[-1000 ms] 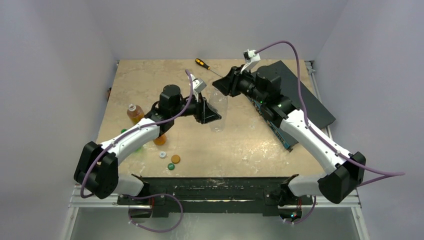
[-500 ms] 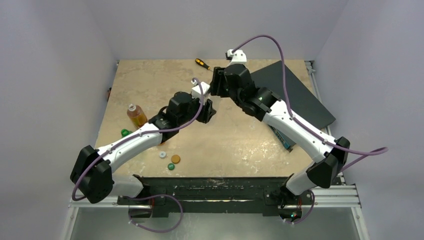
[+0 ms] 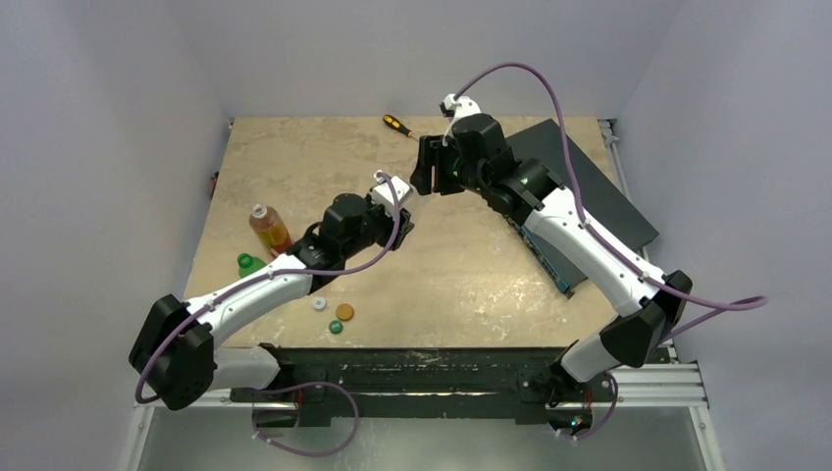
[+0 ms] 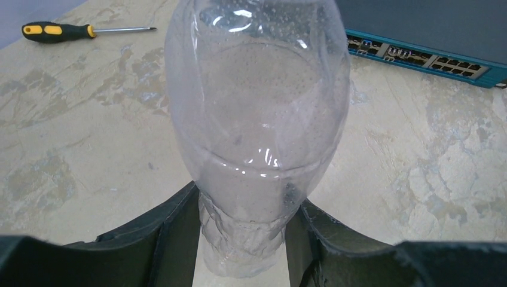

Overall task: Screw on the bottle caps
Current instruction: Screw the bottle cap onto the plastic bottle.

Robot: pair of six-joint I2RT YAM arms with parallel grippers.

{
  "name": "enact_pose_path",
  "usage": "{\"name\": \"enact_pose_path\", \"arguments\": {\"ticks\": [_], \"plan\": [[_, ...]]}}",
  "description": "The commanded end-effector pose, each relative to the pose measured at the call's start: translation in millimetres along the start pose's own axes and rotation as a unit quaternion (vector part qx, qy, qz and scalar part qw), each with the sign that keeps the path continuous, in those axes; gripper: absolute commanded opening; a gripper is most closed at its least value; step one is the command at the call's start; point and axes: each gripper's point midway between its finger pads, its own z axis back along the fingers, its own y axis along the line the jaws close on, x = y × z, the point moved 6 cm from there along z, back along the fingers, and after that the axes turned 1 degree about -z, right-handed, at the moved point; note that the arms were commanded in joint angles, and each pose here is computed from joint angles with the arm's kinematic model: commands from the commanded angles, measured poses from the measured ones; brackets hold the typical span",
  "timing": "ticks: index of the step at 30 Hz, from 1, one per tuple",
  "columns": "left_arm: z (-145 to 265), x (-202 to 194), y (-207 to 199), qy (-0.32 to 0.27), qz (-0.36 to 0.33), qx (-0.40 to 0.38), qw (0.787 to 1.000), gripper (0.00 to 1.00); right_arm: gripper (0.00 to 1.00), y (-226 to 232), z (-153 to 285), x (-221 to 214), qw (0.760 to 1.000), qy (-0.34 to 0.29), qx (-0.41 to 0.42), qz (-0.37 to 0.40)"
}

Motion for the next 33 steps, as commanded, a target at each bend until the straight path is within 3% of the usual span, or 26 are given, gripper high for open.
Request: {"name": "enact_pose_path", "arguments": {"ticks": [1,10,13,15,17,20,22,23,26,33], "plan": [[3.5,22.8,-2.0,-0.055,-0.028,-0.014,0.998,0.00,0.61,11.4,9.8,9.0,0.999,0.003,0.038,0.020],[2.1,21.3,-3.3,-0.053,-0.027,-0.017,0.998,0.00,0.39,9.1,2.8,5.0,0.999,0.011,0.029,0.021],[2.5,21.1,-3.7,-0.051,-0.022,-0.017,0.998,0.01,0.27,8.4,1.3,6.0,1.000,0.007,0.023,0.019],[2.5,21.4,-3.1,-0.049,-0.014,-0.013,0.999,0.13,0.18,9.7,0.9,6.8,1.000,0.006,0.025,0.014],[2.2,21.3,-2.2,-0.043,0.003,-0.005,0.999,0.31,0.12,8.3,-0.7,8.0,1.000,0.002,0.020,0.014],[3.2,23.8,-0.9,-0.038,0.021,0.008,0.999,0.53,0.07,2.0,-4.7,9.5,1.000,-0.002,-0.003,0.016],[6.5,27.3,1.0,-0.044,0.030,0.016,0.998,0.81,0.06,-4.2,-8.8,11.6,1.000,-0.005,-0.016,0.014],[8.4,29.6,2.7,-0.049,0.034,0.024,0.998,0.86,0.05,-8.7,-11.9,12.2,1.000,-0.006,-0.024,0.012],[15.2,36.4,5.9,-0.057,0.043,0.037,0.997,0.92,0.05,-23.1,-19.0,18.6,0.998,-0.020,-0.054,0.009],[36.7,56.9,18.3,-0.068,0.064,0.082,0.992,0.94,0.05,-55.0,-50.2,32.5,0.989,-0.054,-0.137,0.033]]}}
